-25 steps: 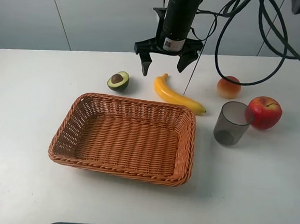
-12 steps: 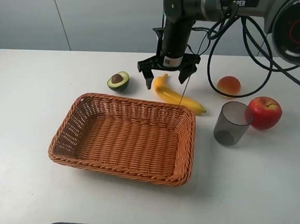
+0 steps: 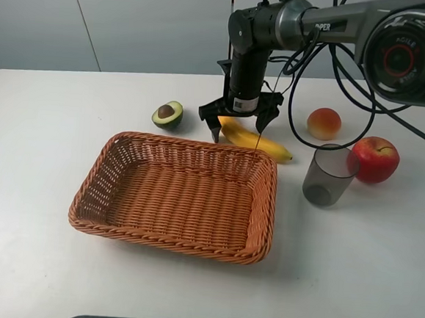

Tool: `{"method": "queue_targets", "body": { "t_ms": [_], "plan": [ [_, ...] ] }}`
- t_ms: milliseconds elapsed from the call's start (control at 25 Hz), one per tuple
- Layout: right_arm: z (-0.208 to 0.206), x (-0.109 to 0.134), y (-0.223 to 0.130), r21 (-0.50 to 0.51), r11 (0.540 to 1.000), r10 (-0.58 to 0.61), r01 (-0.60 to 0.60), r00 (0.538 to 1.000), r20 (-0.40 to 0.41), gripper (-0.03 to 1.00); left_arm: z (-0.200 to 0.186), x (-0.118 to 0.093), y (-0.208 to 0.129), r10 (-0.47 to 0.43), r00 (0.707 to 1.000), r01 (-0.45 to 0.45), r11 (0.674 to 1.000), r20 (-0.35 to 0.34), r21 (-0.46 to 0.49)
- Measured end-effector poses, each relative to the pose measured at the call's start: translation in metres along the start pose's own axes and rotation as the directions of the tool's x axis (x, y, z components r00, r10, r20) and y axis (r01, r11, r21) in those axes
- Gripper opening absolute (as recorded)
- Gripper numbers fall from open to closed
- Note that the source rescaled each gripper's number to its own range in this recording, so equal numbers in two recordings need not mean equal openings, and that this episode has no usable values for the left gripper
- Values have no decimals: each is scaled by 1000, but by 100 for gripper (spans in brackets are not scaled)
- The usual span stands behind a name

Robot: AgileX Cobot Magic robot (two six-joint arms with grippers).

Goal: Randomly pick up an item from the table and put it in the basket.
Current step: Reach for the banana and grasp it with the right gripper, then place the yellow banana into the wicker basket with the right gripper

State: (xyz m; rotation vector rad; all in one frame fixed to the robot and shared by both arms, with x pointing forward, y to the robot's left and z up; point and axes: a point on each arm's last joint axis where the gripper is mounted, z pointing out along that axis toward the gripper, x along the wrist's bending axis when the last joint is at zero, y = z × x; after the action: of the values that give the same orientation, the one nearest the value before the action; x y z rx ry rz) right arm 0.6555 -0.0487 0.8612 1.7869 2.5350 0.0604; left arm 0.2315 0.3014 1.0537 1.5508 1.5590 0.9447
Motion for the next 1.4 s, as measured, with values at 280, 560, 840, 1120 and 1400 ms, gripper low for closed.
{"method": "queue_targets", "body": {
  "t_ms": [280,560,840,1120,1400],
  "plan": [
    [1,-1,1,-4,999,-36,36,999,12,4,0,0,0,0,1000,0,1000,0,0],
    [2,-1,1,-4,999,-43,43,999,11,4,0,0,0,0,1000,0,1000,0,0],
    [2,-1,2,-9,999,-51,51,999,11,4,0,0,0,0,1000,0,1000,0,0],
    [-23,-6,6,-66,990,-120,124,991,61,4,0,0,0,0,1000,0,1000,0,0],
    [-105,-16,-2,-123,960,-236,252,963,131,4,0,0,0,0,1000,0,1000,0,0]
  ]
}}
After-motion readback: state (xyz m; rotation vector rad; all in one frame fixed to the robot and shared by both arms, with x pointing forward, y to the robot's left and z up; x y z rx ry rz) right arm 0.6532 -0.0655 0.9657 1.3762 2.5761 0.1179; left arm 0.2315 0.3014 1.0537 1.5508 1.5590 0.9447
